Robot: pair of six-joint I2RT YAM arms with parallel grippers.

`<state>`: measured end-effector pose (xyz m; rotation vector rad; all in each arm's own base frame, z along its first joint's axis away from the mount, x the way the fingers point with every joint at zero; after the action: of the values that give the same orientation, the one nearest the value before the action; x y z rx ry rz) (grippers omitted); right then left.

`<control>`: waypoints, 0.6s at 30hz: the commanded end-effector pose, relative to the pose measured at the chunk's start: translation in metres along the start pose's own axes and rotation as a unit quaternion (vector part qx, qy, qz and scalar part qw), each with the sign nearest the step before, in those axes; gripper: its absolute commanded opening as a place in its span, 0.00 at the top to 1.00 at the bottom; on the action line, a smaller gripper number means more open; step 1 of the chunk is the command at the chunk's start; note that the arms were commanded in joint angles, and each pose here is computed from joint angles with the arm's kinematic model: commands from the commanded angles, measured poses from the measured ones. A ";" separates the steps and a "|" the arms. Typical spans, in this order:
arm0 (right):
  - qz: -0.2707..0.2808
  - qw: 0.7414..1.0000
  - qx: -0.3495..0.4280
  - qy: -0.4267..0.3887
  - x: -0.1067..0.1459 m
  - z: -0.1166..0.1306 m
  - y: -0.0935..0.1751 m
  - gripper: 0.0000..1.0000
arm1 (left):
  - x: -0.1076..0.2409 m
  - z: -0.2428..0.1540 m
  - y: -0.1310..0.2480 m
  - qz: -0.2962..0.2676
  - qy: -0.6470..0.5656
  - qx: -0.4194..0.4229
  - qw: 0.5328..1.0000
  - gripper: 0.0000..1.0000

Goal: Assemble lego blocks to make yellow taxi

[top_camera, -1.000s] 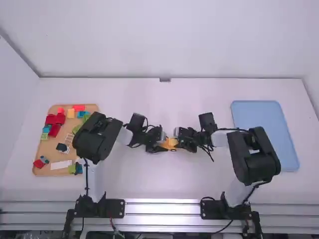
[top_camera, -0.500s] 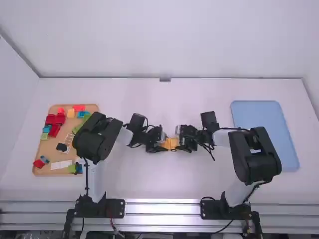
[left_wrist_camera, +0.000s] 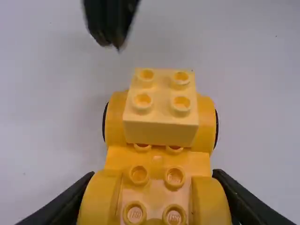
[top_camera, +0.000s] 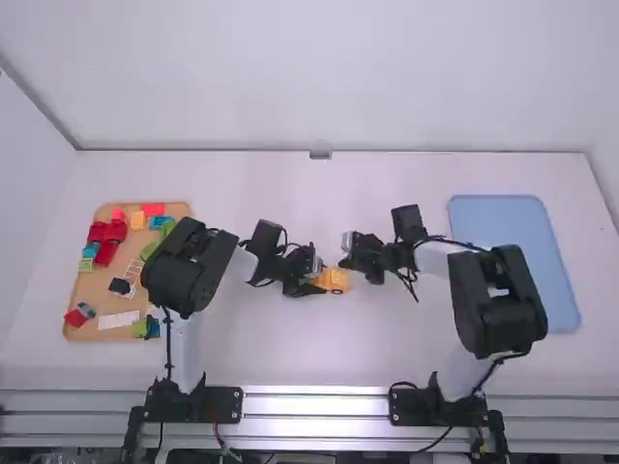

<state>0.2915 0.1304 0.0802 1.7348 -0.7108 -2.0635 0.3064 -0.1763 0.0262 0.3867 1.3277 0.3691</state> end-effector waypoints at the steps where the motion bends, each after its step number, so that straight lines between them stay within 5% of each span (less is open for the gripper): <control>1: 0.048 0.999 0.008 -0.013 0.010 0.004 -0.007 1.00 | 0.007 -0.008 -0.003 0.021 0.010 0.005 1.000 0.43; 18: 0.066 0.998 -0.012 0.007 0.004 0.015 -0.020 1.00 | 0.007 -0.009 -0.003 0.020 0.010 0.006 1.000 0.43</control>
<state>0.2813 0.1467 0.0733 1.6814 -0.7539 -1.9709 0.3063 -0.1763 0.0262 0.3868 1.3281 0.3687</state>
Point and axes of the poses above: each hand's point on the last joint's axis, 136 mm out from that joint toward the fingers, its own y axis back along the fingers, its own z axis along the line the jaws close on, x = y × z, the point moved 9 cm from there along y, back along the fingers, and after that the axes turned 10 degrees about -y, right-handed, at the moved point
